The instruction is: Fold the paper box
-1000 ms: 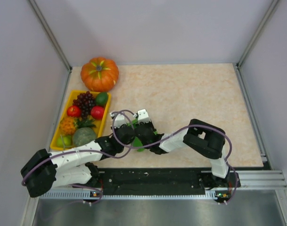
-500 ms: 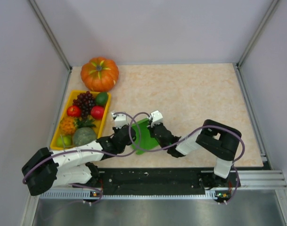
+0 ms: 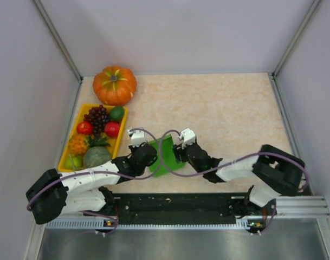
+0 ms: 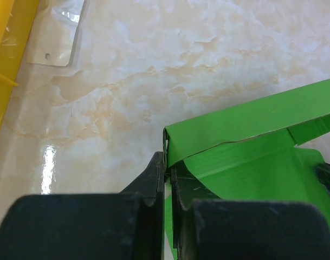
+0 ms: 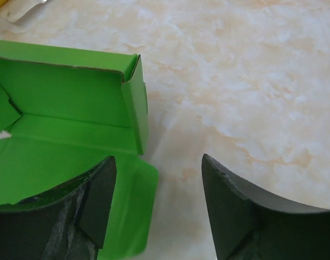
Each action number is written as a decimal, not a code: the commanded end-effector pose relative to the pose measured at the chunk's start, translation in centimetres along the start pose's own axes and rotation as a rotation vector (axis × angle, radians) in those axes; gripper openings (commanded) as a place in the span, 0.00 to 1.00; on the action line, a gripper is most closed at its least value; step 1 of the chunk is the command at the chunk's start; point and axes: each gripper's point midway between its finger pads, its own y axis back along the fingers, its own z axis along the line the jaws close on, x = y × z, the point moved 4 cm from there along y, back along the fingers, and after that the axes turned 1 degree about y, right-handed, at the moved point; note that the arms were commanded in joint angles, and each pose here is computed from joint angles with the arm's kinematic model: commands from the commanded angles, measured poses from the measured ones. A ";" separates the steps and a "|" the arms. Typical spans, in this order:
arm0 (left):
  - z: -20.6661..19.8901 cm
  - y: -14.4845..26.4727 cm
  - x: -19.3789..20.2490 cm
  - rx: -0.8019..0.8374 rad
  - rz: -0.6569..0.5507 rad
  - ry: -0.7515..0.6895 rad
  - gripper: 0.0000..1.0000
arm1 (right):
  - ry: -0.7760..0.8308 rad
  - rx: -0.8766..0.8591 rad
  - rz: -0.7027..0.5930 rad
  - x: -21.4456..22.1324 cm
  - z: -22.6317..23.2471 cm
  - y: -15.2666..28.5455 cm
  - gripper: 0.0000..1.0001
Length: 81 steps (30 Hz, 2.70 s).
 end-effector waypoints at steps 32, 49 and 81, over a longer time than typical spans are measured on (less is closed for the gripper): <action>-2.9 0.7 -0.4 -0.037 0.147 0.358 0.00 | -1.077 -0.119 0.455 -1.9 5.1 6.5 0.42; -4.2 8.1 -3.4 0.462 0.187 0.171 0.91 | -0.681 0.079 0.747 -1.4 -2.9 9.3 0.00; -12.0 3.1 -7.9 1.251 0.582 0.132 0.84 | 0.108 -0.328 0.673 -10.3 -6.2 11.6 0.00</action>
